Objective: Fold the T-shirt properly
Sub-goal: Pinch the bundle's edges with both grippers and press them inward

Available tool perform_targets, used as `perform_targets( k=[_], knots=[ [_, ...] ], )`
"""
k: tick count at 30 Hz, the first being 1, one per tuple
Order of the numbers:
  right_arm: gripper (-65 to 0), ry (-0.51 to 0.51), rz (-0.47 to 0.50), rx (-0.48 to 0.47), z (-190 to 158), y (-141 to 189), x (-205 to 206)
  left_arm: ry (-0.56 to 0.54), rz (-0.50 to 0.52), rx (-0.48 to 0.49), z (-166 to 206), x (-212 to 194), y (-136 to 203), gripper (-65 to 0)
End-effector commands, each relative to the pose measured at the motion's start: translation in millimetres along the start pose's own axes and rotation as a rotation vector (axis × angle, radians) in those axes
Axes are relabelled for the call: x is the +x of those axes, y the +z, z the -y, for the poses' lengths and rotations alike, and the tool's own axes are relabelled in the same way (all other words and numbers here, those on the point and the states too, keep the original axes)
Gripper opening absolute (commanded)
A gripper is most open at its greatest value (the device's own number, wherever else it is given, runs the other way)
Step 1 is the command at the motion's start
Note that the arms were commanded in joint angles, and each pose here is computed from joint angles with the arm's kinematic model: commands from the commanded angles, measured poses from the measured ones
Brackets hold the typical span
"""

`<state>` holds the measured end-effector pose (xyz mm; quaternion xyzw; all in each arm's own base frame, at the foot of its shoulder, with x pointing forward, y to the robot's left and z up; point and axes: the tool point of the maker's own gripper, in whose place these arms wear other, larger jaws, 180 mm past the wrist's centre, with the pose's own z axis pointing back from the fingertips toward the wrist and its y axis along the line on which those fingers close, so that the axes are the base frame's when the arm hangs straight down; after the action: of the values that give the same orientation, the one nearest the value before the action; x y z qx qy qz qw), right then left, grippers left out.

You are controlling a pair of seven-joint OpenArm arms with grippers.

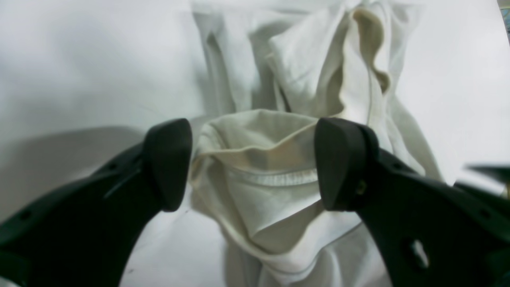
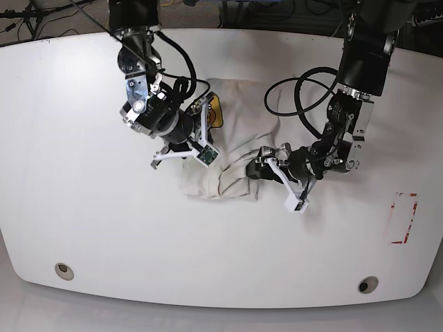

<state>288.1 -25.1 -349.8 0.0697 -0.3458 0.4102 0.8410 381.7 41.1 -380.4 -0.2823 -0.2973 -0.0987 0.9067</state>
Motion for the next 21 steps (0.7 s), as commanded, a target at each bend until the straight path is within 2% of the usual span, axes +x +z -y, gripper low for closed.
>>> perform_targets(
  k=[1, 10, 21],
  knots=[
    [-57.7, -0.002, 0.051, -0.008, -1, 6, 13, -0.014, 0.048, -0.017, 5, 20, 3, -20.3],
    [-57.7, -0.038, 0.017, 0.046, -24, 0, -8, -0.012, 0.057, -0.019, 6, 22, 3, -20.3],
    [-57.7, -0.117, 0.018, 0.149, -53, -26, -35, -0.008, 0.056, -0.01, 2, 21, 4, -20.3]
  ],
)
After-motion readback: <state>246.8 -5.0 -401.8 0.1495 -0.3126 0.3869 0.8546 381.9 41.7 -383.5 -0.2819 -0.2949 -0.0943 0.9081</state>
